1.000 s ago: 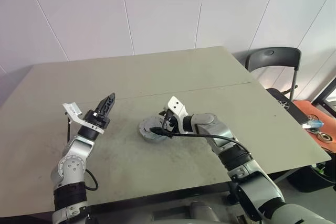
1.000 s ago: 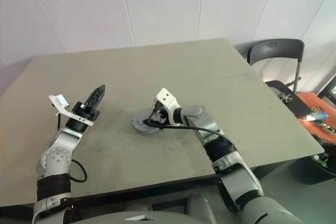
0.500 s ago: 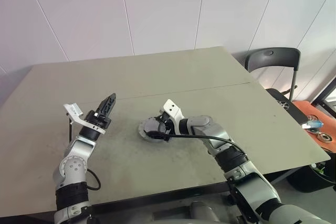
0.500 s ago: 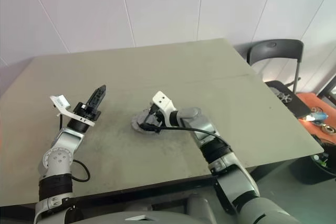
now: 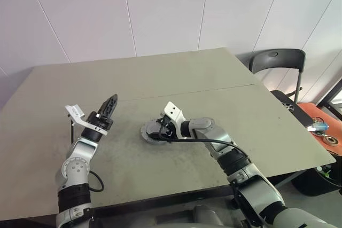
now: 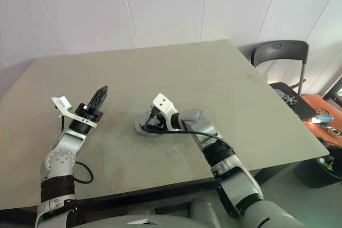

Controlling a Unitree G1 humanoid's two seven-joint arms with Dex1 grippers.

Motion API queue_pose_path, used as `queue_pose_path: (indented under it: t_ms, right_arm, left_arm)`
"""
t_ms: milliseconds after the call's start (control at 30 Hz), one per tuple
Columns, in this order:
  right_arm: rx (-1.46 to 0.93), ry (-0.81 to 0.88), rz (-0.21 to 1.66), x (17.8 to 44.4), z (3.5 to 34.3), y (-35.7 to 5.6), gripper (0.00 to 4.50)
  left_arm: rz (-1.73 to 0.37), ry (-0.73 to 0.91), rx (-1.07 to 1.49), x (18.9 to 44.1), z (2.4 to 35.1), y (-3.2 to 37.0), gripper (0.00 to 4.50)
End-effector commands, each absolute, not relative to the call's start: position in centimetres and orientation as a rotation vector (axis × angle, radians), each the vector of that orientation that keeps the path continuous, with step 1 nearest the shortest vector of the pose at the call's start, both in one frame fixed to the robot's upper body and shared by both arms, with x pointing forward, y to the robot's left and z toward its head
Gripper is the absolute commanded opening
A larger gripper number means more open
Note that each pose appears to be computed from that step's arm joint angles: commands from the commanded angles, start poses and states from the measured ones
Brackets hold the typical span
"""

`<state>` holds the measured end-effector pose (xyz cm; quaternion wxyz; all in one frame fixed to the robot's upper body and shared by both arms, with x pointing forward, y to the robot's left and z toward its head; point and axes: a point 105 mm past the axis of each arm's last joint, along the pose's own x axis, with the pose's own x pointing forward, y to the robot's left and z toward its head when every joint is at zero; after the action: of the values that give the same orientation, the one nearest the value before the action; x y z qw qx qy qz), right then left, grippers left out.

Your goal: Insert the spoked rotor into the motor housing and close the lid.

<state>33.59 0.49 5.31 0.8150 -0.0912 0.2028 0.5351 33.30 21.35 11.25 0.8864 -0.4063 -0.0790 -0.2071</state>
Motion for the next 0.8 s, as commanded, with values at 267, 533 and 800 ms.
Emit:
queue_pose_path:
  t_ms: [267,533,800]
  right_arm:
    - [0.023,0.450,1.088,34.7,6.0,-0.4,3.23]
    - [0.025,0.413,1.222,33.1,6.8,-0.2,3.23]
    - [0.058,0.291,1.251,33.1,8.8,0.0,3.23]
  left_arm:
    - [-0.440,-0.222,-0.863,33.5,12.5,21.7,2.61]
    - [-0.448,-0.215,-0.879,33.5,12.2,21.3,2.61]
    - [-0.450,-0.202,-0.886,33.5,11.9,21.0,2.61]
